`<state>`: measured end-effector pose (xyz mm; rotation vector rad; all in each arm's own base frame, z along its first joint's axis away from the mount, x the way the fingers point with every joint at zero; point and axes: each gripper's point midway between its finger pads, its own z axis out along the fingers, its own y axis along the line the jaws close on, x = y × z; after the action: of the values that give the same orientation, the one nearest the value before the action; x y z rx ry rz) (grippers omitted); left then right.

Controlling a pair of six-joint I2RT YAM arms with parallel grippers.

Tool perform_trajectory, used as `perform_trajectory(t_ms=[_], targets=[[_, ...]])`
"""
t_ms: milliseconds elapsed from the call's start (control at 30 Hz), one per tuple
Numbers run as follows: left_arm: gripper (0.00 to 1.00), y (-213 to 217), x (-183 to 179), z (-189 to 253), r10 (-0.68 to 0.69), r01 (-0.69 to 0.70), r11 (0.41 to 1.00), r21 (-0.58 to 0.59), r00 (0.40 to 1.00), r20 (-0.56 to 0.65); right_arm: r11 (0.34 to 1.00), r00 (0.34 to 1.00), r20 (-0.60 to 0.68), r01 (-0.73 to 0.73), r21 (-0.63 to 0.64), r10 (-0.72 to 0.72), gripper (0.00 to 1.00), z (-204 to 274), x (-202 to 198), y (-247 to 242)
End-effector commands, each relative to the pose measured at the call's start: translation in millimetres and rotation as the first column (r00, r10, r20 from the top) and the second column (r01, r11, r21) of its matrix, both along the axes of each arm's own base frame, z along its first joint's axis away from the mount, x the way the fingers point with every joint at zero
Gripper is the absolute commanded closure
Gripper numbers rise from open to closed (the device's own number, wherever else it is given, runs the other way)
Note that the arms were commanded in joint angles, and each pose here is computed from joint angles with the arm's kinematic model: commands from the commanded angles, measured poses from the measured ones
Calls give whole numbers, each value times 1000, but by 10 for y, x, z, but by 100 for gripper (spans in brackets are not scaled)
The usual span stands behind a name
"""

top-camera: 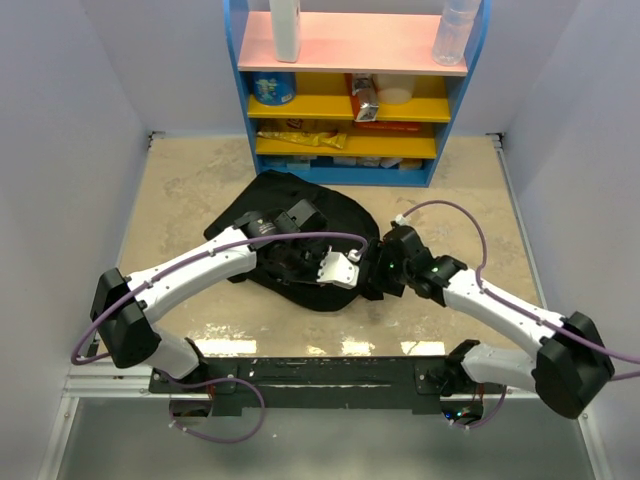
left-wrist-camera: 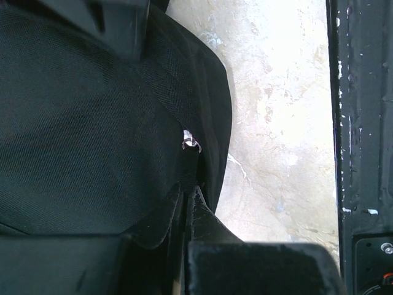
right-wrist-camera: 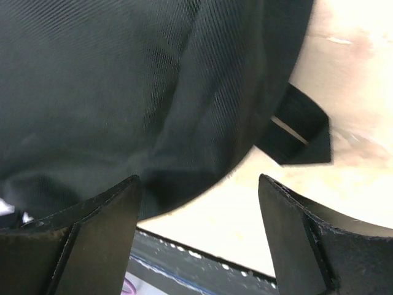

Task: Pack the student bag
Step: Zip the student bag at the center of the board.

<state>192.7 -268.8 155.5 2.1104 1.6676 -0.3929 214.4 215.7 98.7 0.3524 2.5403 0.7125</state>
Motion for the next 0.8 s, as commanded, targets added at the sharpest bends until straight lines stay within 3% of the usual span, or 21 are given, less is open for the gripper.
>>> perform_trajectory(t_ms=[0,133,233,267,300,333,533,767], targets=[[100,-62,4,249,-20,22,998,-61,999,33,993,1000,16,-2,115,0,21,109,224,332],[100,-67,-2,265,-22,24,997,-67,999,33,992,999,-45,-9,126,15,28,-73,218,428],[100,-91,-14,281,-27,29,996,-80,999,27,988,1000,-20,20,155,-17,55,-29,290,449],[100,-101,-13,278,-29,31,996,-81,999,24,988,999,-9,38,147,-37,84,-20,334,424],[100,-113,-12,293,-33,36,996,-84,999,27,990,999,-17,47,132,-45,96,-22,339,400],[100,-111,-21,294,-36,38,996,-82,999,23,991,998,-12,55,123,-54,100,-18,363,370],[100,-83,-12,262,-50,51,997,-61,998,29,991,992,30,121,50,-122,100,-7,529,-59],[100,-32,-39,189,-57,58,998,-36,998,16,986,993,50,116,-118,-111,100,-114,527,-619]])
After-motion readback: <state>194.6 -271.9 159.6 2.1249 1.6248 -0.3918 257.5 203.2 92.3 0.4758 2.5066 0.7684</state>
